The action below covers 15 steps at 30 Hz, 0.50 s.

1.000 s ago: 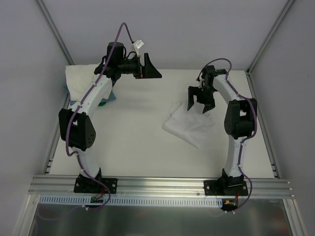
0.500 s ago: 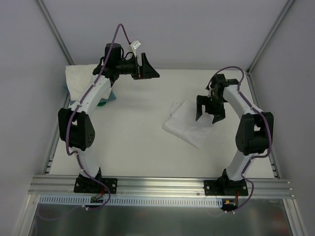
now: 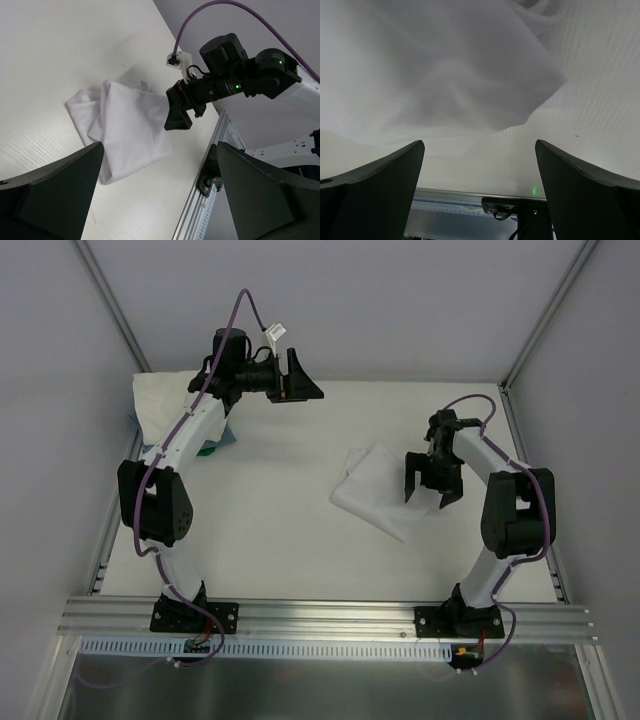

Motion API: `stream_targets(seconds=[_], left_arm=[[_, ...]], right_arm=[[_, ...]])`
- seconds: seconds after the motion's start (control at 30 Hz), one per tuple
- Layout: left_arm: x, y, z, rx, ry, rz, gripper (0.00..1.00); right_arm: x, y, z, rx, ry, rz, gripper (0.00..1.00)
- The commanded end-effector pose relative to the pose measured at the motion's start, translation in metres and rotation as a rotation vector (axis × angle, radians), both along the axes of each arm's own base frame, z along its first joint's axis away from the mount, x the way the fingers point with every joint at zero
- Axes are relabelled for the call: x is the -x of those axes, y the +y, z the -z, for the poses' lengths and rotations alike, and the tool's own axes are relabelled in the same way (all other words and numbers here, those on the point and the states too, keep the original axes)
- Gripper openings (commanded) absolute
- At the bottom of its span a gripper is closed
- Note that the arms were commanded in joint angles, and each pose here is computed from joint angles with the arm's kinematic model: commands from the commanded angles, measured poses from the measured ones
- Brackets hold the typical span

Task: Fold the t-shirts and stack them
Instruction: Smooth out wrinkles on the folded tshirt

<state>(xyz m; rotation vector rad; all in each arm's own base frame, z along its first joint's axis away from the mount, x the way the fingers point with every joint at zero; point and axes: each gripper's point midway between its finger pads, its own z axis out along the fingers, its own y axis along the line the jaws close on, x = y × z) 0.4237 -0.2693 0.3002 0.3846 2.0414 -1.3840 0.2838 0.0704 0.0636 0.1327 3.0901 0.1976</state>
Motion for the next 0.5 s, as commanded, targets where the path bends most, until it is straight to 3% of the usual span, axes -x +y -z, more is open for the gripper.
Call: stream_targets(seconds=[0.0,0.17,0.47], left_arm=[[0.015,0.006,-0.026,0.0,-0.07,0.01,0.99],[0.02,0.009,-0.025,-0.02,-0.074,0.005,0.99],[0.018,0.008,-0.026,-0.013,-0.076,0.007,0.99]], right_arm=[[-0.015,-0.031,0.002,0.161,-0.037,0.069,0.99],[-0.025,-0.059,-0.005,0.306,-0.061,0.136,1.0],[-0.037,-0.062,0.004,0.321,-0.06,0.156,1.0]])
